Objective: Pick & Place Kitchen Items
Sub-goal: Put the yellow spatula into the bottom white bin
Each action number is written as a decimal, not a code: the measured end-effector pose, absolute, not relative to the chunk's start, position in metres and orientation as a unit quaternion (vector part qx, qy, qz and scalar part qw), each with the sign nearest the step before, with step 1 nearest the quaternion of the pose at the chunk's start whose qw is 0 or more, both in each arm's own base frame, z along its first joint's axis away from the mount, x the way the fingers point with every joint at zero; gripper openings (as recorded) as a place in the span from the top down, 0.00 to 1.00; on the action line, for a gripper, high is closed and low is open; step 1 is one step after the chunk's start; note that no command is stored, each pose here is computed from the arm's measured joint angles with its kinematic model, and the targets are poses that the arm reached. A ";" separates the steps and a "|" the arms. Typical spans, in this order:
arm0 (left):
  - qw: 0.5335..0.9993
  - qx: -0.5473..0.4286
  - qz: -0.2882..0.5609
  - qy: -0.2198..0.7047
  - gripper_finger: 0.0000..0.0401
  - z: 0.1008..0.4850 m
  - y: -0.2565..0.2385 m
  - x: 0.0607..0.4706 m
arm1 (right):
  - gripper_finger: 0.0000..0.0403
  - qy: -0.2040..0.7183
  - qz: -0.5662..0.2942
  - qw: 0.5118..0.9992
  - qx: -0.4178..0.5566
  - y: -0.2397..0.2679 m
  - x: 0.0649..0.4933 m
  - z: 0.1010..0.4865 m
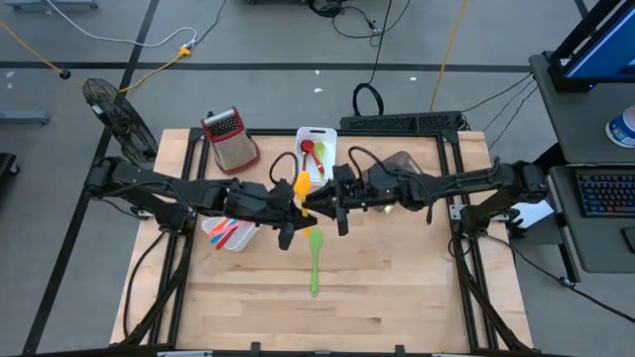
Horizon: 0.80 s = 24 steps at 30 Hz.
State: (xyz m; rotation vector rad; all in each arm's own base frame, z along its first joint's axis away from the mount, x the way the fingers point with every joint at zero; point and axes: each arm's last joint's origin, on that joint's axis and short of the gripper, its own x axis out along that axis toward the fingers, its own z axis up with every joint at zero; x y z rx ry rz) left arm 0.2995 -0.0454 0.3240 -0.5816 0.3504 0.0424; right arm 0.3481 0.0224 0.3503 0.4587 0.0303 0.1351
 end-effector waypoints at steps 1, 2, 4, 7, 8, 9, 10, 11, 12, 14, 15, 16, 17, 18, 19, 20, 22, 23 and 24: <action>0.937 -0.294 0.028 0.189 0.98 0.321 -0.046 0.298 | 0.79 0.029 0.064 0.971 0.227 0.022 0.348 0.347; 0.930 -0.303 0.035 0.205 0.98 0.317 -0.047 0.297 | 0.77 0.045 0.060 0.971 0.227 0.022 0.348 0.344; 0.913 -0.322 0.057 0.242 0.98 0.310 -0.048 0.293 | 0.73 0.079 0.057 0.969 0.227 0.023 0.347 0.338; 0.882 -0.353 0.094 0.296 0.98 0.299 -0.049 0.285 | 0.69 0.136 0.069 0.962 0.229 0.026 0.345 0.329; 0.871 -0.362 0.108 0.315 0.98 0.297 -0.048 0.281 | 0.68 0.153 0.076 0.958 0.230 0.026 0.344 0.326; 0.860 -0.370 0.122 0.330 0.98 0.295 -0.048 0.277 | 0.67 0.169 0.081 0.955 0.231 0.027 0.343 0.323; 0.849 -0.379 0.135 0.344 0.98 0.292 -0.047 0.275 | 0.67 0.182 0.085 0.952 0.231 0.027 0.342 0.321; 0.836 -0.387 0.147 0.361 0.98 0.289 -0.047 0.272 | 0.66 0.192 0.087 0.950 0.230 0.027 0.342 0.319; 0.822 -0.394 0.156 0.381 0.98 0.287 -0.047 0.268 | 0.66 0.201 0.090 0.948 0.229 0.027 0.341 0.318; 0.797 -0.408 0.173 0.411 0.98 0.284 -0.046 0.260 | 0.66 0.218 0.092 0.946 0.221 0.027 0.340 0.315; 0.786 -0.416 0.179 0.420 0.98 0.283 -0.046 0.257 | 0.66 0.224 0.092 0.946 0.218 0.028 0.339 0.313; 0.774 -0.423 0.187 0.433 0.98 0.282 -0.045 0.255 | 0.66 0.227 0.094 0.946 0.212 0.029 0.339 0.313; 0.759 -0.427 0.194 0.452 0.98 0.280 -0.045 0.251 | 0.67 0.228 0.095 0.947 0.207 0.029 0.339 0.312; 0.742 -0.431 0.201 0.473 0.98 0.278 -0.045 0.246 | 0.67 0.226 0.098 0.948 0.203 0.030 0.339 0.313; 0.725 -0.435 0.209 0.492 0.98 0.277 -0.045 0.241 | 0.67 0.225 0.101 0.949 0.199 0.031 0.339 0.313; 0.711 -0.441 0.216 0.503 0.98 0.276 -0.044 0.238 | 0.67 0.225 0.102 0.949 0.194 0.032 0.339 0.313; 0.678 -0.449 0.231 0.534 0.98 0.274 -0.043 0.230 | 0.68 0.226 0.105 0.950 0.189 0.033 0.338 0.313; 0.658 -0.450 0.240 0.554 0.98 0.273 -0.042 0.226 | 0.68 0.226 0.106 0.951 0.186 0.034 0.338 0.313; 0.640 -0.451 0.246 0.571 0.98 0.272 -0.041 0.221 | 0.68 0.225 0.106 0.951 0.184 0.034 0.338 0.313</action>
